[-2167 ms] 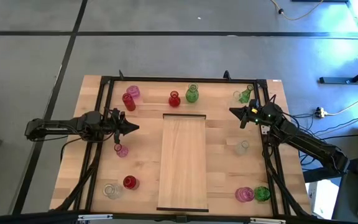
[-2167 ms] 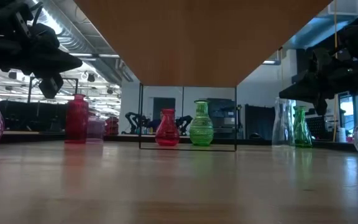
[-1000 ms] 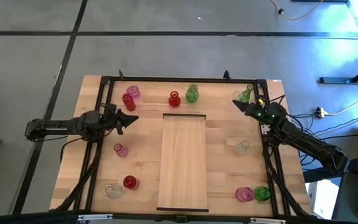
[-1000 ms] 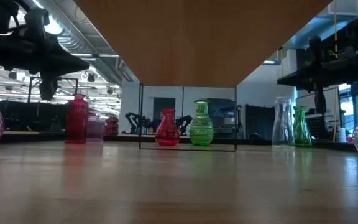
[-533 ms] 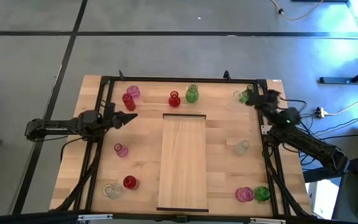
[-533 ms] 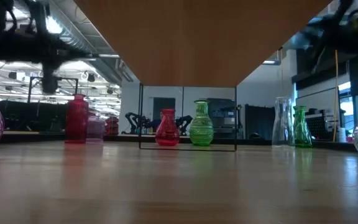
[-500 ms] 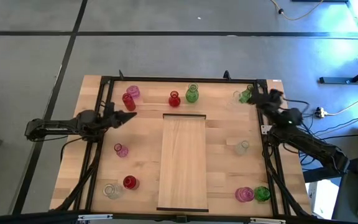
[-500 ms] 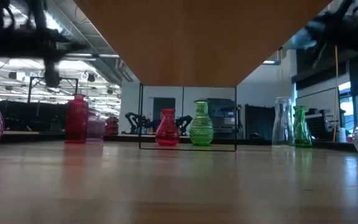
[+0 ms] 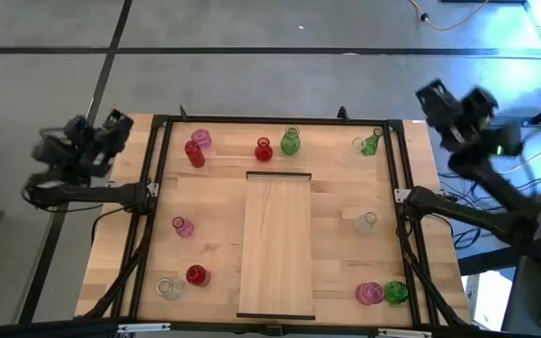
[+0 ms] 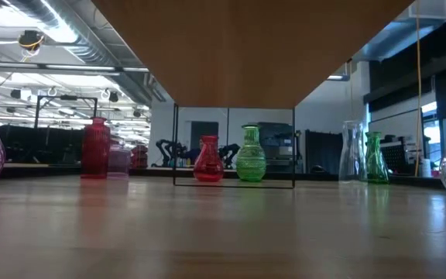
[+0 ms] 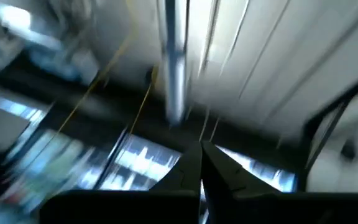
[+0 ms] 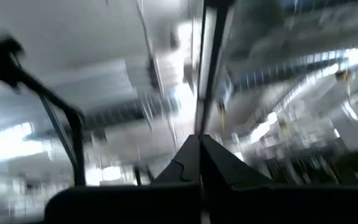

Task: Sort vases onto shelf
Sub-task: Put the top left red vase on the shelf

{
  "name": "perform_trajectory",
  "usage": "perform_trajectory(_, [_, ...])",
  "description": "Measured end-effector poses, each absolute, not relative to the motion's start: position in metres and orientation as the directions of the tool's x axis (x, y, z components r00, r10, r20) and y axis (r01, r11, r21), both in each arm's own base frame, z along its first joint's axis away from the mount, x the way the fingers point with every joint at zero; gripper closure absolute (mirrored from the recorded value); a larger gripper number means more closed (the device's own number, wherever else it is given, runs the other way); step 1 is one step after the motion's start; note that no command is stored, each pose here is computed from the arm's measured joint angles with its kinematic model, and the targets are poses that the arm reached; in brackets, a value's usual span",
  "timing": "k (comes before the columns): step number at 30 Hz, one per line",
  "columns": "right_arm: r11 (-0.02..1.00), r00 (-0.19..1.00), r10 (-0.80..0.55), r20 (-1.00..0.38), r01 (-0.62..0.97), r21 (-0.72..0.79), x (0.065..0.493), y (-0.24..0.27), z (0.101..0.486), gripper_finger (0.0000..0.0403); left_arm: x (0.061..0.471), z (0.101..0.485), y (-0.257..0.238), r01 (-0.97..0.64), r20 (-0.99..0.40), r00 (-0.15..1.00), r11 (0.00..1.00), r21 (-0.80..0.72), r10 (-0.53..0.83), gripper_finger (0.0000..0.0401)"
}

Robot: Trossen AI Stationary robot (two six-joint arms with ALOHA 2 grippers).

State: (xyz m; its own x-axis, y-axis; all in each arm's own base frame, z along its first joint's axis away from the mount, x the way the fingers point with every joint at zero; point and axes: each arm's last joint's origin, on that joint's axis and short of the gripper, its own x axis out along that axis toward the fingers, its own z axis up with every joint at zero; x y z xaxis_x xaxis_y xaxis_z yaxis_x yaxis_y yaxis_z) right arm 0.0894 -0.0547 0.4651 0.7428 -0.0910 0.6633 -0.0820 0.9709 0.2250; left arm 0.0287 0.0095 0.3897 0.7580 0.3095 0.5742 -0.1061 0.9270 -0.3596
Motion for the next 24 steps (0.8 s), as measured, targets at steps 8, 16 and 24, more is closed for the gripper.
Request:
perform_trajectory(8, [0.982,0.968,0.008,0.249,-0.054,0.180,0.147,-0.091,0.522,0.0402,0.061,0.430,0.019,-0.589,-0.165,0.807,0.794,-0.149,0.567,0.0401])
perform_trajectory(16, [0.970,0.973,0.141,0.183,-0.173,0.172,0.179,-0.112,0.528,0.0402,0.115,0.412,0.035,-0.746,-0.502,0.519,0.653,0.130,0.692,0.0336])
perform_trajectory(24, [0.959,0.945,0.239,0.222,-0.265,0.099,0.181,-0.108,0.534,0.0402,0.122,0.384,0.074,-0.825,-0.794,0.314,0.564,0.043,0.520,0.0195])
